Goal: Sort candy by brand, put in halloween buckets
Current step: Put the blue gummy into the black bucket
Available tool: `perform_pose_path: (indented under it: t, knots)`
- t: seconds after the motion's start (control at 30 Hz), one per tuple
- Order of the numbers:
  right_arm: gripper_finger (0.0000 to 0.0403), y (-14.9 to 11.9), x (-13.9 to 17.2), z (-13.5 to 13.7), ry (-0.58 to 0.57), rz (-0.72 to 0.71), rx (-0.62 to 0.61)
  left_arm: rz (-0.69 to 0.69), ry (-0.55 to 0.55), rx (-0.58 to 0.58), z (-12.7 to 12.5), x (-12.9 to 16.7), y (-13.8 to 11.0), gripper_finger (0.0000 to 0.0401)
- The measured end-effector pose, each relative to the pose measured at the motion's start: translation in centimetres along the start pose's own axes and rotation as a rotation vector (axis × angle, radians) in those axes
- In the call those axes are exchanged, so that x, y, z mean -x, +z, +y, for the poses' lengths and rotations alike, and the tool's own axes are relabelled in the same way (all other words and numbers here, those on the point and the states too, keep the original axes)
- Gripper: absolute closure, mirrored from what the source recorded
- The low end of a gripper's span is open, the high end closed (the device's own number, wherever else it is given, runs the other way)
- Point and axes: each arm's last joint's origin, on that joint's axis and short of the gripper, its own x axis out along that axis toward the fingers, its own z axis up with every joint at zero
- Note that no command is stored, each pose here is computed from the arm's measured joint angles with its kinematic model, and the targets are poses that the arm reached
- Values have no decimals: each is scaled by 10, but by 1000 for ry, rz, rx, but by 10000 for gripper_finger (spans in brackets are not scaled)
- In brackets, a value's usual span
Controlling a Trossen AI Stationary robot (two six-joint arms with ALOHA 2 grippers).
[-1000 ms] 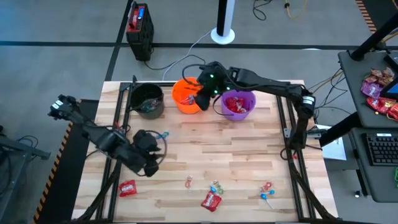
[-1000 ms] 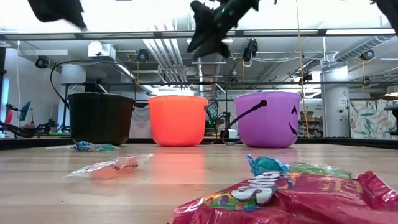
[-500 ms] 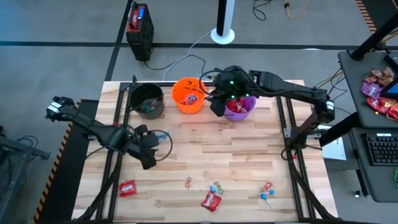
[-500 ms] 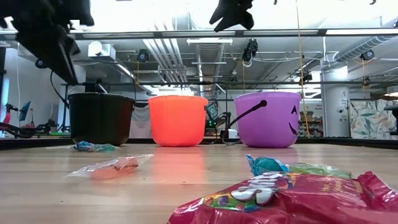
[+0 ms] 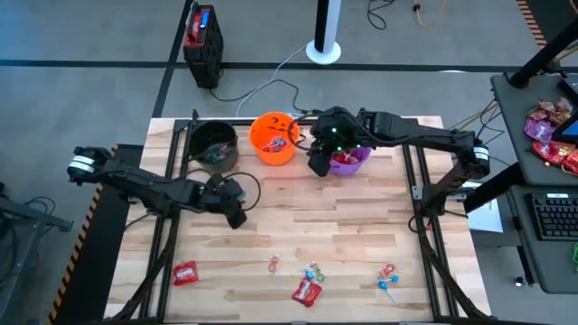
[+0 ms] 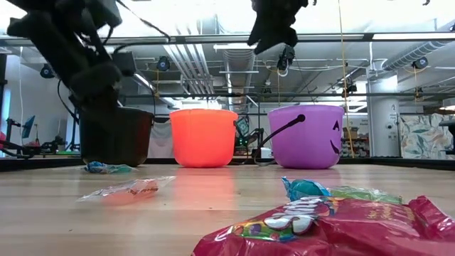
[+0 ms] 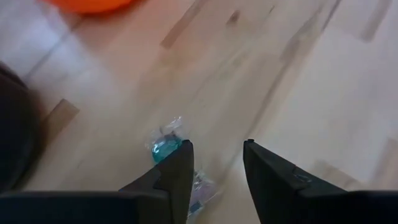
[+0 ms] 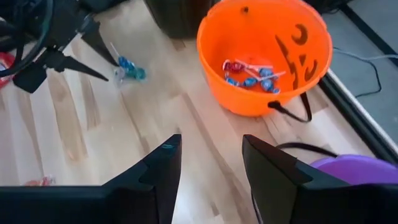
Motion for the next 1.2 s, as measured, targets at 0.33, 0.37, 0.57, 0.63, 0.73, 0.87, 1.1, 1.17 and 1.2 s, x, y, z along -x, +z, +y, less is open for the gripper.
perform_pose_path:
  t: [0.33, 0.37, 0.57, 0.63, 0.73, 0.87, 1.1, 1.17, 1.2]
  knots:
    - [222, -3, -3, 2, 2, 12, 6, 62, 118, -11, -4, -27, -13, 237]
    - [222, -3, -3, 2, 2, 12, 11, 50, 125, -12, -5, -31, -13, 237]
    - [224, -4, -3, 1, 1, 15, 17, 80, 159, 19, -9, -49, -20, 237]
    - [224, -4, -3, 1, 1, 16, 15, 84, 174, 49, -9, -53, -22, 237]
    - [225, -4, -3, 1, 1, 19, 13, 87, 189, 64, -10, -57, -24, 237]
    - [225, -5, -3, 2, 7, 28, 13, 84, 125, 56, -14, -55, -23, 250]
    - [225, -6, -3, 1, 3, 44, 14, 98, -24, 113, -25, -47, -21, 344]
    - [225, -6, -3, 1, 3, 44, 14, 112, -71, 120, -27, -45, -21, 383]
    - [225, -6, -3, 1, 3, 44, 15, 115, -95, 124, -28, -43, -20, 391]
